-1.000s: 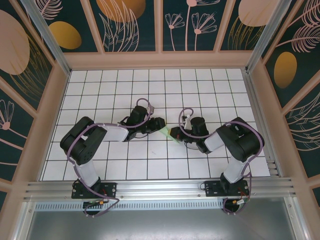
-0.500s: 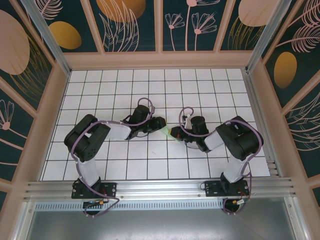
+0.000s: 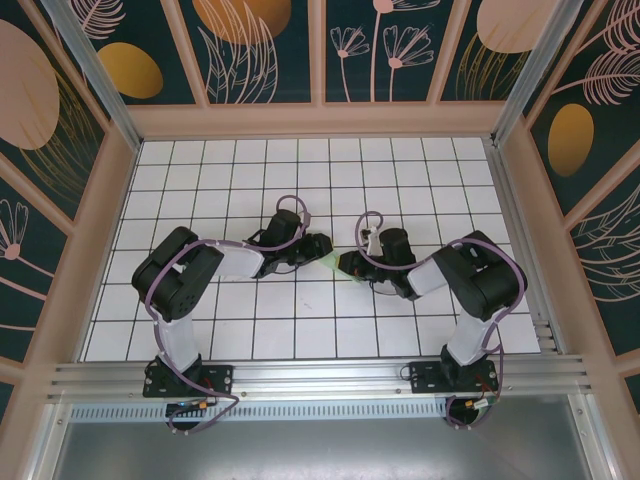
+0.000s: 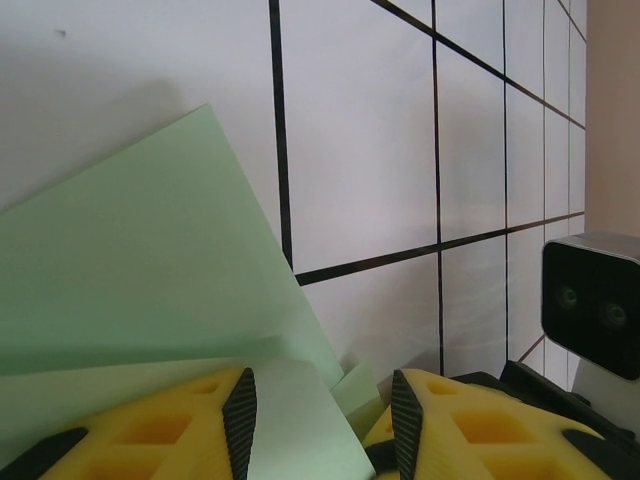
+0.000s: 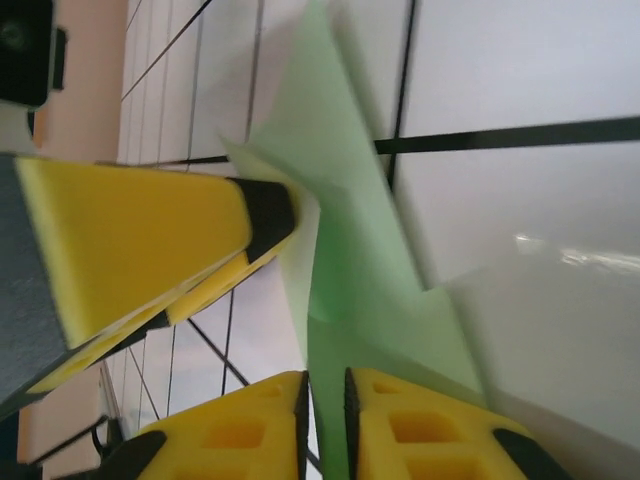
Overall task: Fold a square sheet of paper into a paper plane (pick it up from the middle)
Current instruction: Fold the wing for the fifth time at the center of the table.
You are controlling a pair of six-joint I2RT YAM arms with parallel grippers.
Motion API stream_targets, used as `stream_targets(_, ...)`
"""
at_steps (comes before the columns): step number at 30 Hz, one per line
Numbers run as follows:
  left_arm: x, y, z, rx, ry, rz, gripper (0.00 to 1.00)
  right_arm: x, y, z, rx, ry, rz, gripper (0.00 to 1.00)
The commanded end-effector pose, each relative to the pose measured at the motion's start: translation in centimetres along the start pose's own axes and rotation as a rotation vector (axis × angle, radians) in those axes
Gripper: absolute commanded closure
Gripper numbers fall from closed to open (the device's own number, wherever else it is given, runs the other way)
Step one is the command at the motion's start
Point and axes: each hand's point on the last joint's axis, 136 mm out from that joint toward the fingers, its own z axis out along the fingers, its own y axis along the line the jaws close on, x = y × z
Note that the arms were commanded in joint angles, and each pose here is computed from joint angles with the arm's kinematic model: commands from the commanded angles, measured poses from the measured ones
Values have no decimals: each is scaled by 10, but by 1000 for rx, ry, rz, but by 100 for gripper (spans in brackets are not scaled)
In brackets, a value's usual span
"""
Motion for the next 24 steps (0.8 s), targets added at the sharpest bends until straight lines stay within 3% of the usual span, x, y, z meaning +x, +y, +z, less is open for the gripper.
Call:
stream_targets(1, 0, 3, 5, -22, 7, -1, 57, 1, 2, -1, 1, 46, -104, 77)
stream_targets(10, -1, 5, 7, -35, 6, -7, 59, -2, -5, -2, 66, 65, -280, 71)
stream_targets(24, -3, 9, 12, -63, 10, -22, 63, -12, 1, 0, 89, 53, -448, 71)
